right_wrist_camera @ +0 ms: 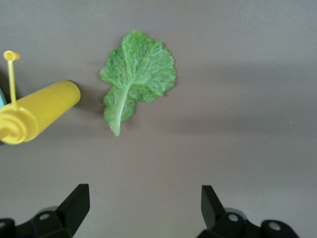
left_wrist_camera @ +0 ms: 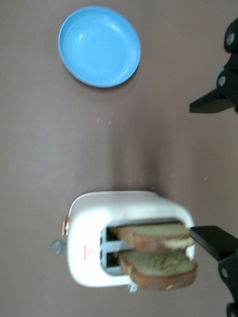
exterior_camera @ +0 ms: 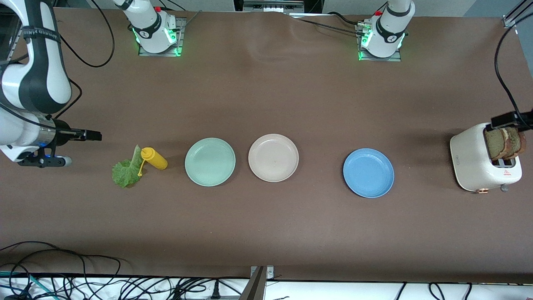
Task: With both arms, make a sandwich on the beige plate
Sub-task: 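Reach the right gripper to the lettuce while the left gripper reaches the toaster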
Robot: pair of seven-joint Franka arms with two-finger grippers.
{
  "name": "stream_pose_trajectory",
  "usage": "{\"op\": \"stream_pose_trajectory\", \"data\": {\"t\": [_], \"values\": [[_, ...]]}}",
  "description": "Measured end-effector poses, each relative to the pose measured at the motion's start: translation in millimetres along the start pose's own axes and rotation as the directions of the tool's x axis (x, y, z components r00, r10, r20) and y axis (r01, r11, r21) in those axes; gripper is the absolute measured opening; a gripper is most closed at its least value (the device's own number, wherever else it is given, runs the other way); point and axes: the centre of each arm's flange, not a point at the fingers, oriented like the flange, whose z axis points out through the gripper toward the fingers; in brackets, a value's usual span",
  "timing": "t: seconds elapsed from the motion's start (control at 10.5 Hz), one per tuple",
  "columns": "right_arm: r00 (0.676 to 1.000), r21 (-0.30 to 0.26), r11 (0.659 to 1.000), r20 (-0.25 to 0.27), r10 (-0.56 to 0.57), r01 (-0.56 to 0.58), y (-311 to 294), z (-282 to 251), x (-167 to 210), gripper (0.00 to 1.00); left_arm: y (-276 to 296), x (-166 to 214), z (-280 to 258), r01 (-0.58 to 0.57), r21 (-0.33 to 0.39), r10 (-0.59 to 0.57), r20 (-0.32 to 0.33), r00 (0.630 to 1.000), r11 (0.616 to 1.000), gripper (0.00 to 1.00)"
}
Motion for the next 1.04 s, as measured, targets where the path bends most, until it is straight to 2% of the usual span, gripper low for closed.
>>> {"op": "stream_pose_trajectory", "data": {"t": [0.28,0.57,0.76,0.95,1.04], "values": [[1.0,0.003,1.0,0.006,0.001,-0.001,-1,46,25,1.0,-22,19,41,-0.046,0.073,0.044,0.035,0.998,0.996,1.0],[0.999,0.017,1.0,0.034,0.006,-0.007,-4,87,40,1.0,-25,27,69,-0.074,0.084,0.067,0.079,0.995,0.994,1.0],[1.0,0.025,1.0,0.021,0.011,-0.011,-5,108,50,1.0,-35,26,78,-0.126,0.123,0.111,0.119,0.987,0.984,1.0],[1.0,0.039,0.999,0.006,0.018,-0.018,-7,129,59,1.0,-55,19,87,-0.113,0.115,0.097,0.136,0.986,0.987,1.0],[1.0,0.063,0.998,0.006,0.029,-0.029,-10,138,63,1.0,-63,16,94,-0.095,0.108,0.078,0.147,0.986,0.99,0.99]]}}
